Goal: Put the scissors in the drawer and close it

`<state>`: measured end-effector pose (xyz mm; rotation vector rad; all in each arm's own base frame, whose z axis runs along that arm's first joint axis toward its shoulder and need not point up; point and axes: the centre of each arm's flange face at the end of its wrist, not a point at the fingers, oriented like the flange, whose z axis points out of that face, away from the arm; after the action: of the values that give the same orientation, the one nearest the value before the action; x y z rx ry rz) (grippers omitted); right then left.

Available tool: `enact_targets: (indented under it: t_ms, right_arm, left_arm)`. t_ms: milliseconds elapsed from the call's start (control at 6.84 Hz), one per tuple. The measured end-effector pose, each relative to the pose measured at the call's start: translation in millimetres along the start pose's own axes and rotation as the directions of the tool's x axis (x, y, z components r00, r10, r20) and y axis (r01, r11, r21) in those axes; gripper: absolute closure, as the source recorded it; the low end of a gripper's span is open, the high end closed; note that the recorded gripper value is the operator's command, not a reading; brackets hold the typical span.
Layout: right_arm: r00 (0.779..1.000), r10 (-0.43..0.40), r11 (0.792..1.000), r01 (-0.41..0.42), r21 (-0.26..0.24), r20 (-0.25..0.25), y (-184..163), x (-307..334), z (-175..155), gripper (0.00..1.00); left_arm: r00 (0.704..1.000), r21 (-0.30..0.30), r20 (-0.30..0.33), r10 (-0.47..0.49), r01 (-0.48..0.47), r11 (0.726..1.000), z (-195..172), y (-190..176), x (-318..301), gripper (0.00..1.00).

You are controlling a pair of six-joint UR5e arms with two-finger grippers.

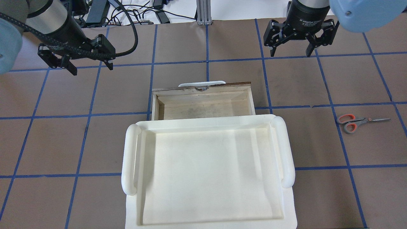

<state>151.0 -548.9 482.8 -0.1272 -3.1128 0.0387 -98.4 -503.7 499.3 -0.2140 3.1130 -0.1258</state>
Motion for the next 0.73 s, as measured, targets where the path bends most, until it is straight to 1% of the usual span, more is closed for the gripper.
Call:
enact_targets:
  t_ms: [731]
  right_arm:
    - [1.0, 0.022, 1.0, -0.022, -0.006, -0.003, -0.3, 1.2, 7.6, 0.0]
  left_arm:
    - [1.0, -0.008, 0.001, 0.002, -0.002, 1.0, 3.0, 2.8, 0.5, 0.0]
